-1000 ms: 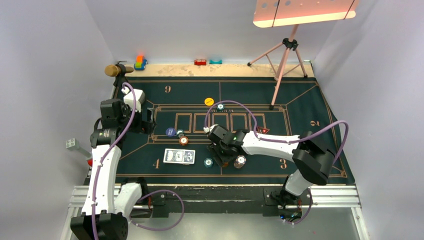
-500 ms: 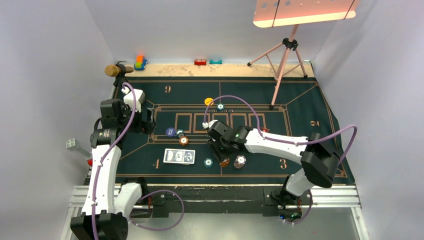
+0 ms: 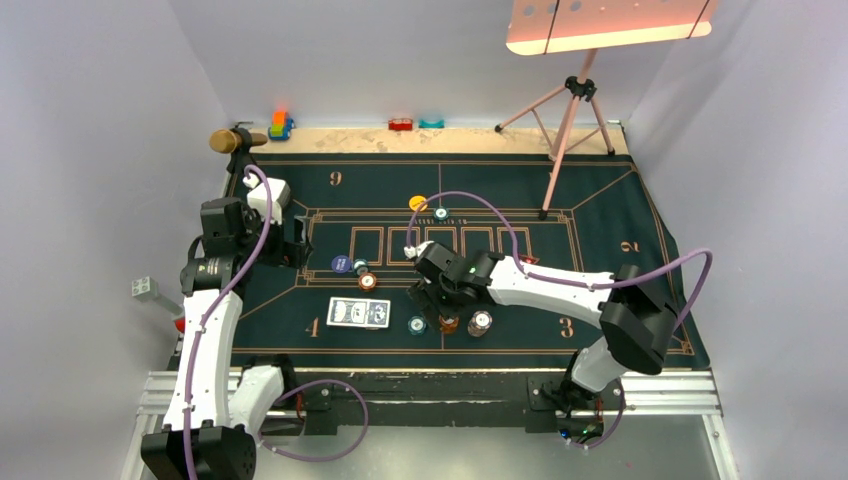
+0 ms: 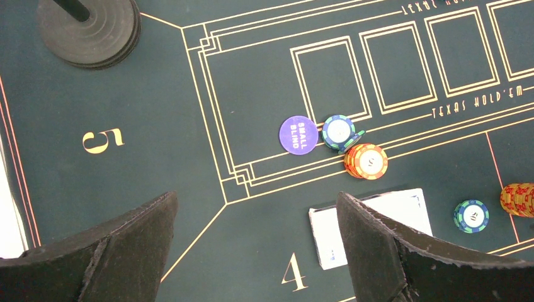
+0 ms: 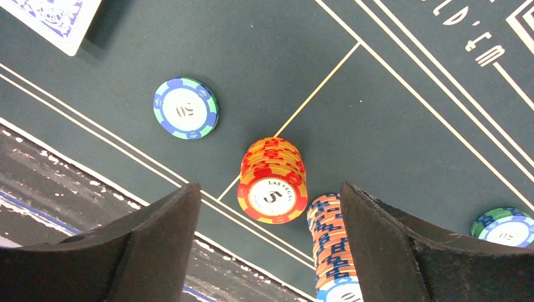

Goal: Distribute texas hold em gaming equipment

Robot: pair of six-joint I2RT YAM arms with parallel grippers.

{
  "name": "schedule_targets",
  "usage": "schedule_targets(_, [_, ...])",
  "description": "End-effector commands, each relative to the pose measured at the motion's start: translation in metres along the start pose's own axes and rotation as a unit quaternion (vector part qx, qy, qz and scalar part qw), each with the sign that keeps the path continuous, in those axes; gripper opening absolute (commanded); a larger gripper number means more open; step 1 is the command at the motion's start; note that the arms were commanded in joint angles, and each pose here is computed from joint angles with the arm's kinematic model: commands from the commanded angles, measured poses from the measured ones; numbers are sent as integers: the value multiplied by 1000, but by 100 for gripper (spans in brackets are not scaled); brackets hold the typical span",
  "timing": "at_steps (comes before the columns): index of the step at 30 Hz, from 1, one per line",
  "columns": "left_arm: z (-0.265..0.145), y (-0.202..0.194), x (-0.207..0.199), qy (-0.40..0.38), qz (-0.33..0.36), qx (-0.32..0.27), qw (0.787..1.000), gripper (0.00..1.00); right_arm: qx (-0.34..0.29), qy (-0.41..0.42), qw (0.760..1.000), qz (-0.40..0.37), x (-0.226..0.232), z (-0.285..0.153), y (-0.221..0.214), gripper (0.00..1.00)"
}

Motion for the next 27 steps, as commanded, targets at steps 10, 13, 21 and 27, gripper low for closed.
schedule_targets(10, [-3,5,1,1,9,-16,1000,100,26,13,1000,-5,3,19,-13,65])
schedule_targets(13, [-3,5,1,1,10,-16,1000,100,23,15,1000,-5,3,19,-13,62])
schedule_targets(21, [-3,5,1,1,10,-17,1000,100,15,15,1000,-2,3,17,-11,49])
schedule_targets(27, [-4,5,1,1,10,-17,1000,100,12,10,1000,-1,2,14,-9,27])
Point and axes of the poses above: each gripper's point midway between its finger pads, its own z axis out along the fingers, its own x axis along the line the jaws close on, y = z × x, the point moved 8 cm from there along -z, back along the fingers
